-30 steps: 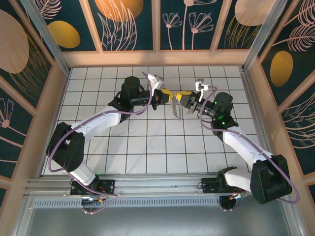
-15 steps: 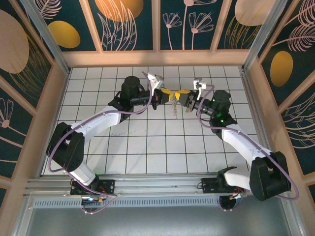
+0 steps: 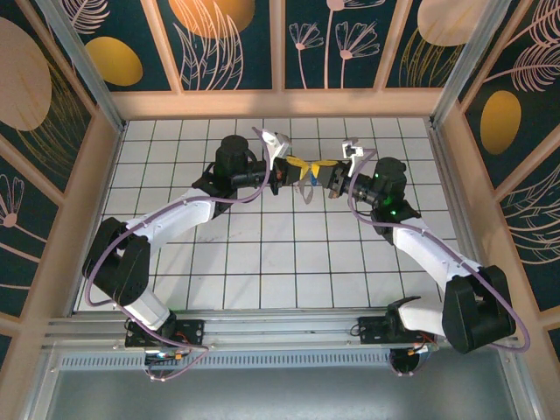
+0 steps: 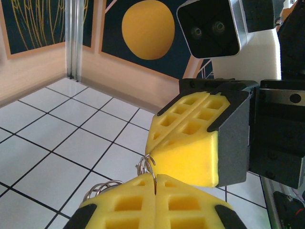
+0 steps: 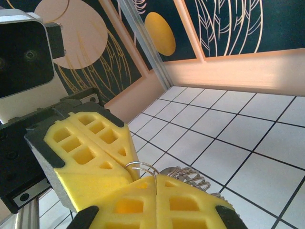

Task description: Put the keys on the keyring

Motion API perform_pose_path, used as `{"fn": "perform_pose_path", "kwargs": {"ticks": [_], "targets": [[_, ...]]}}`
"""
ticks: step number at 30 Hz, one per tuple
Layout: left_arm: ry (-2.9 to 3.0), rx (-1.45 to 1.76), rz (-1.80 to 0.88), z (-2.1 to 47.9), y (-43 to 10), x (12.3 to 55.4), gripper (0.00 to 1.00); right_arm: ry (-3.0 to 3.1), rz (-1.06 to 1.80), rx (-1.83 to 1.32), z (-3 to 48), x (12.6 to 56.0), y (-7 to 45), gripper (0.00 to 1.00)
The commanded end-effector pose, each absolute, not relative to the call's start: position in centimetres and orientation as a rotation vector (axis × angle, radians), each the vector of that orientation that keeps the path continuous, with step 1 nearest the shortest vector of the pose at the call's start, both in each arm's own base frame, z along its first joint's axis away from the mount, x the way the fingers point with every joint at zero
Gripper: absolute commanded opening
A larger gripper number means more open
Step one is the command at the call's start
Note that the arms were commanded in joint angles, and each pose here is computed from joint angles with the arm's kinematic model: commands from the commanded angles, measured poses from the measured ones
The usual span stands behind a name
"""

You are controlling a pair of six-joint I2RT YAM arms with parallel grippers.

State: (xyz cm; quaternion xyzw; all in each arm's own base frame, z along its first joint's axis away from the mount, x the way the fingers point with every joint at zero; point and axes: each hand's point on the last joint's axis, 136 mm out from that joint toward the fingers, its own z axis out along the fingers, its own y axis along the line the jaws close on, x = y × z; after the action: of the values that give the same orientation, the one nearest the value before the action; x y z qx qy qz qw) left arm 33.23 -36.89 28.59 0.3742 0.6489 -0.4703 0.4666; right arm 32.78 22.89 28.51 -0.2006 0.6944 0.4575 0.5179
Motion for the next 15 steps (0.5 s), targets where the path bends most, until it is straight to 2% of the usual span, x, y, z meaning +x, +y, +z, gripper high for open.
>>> {"fn": "perform_pose_path", "kwargs": {"ticks": [1,15], "targets": [[1.489,0.964,-1.169,30.8,-37.2,32.1,0.00,1.646,1.040,-0.440,29.4,33.8,22.0,0.00],[1.476,0.897,-1.154,31.5,-36.9,32.9,0.00,1.653,1.077,-0.457,28.9,32.4,21.4,0.00]]}}
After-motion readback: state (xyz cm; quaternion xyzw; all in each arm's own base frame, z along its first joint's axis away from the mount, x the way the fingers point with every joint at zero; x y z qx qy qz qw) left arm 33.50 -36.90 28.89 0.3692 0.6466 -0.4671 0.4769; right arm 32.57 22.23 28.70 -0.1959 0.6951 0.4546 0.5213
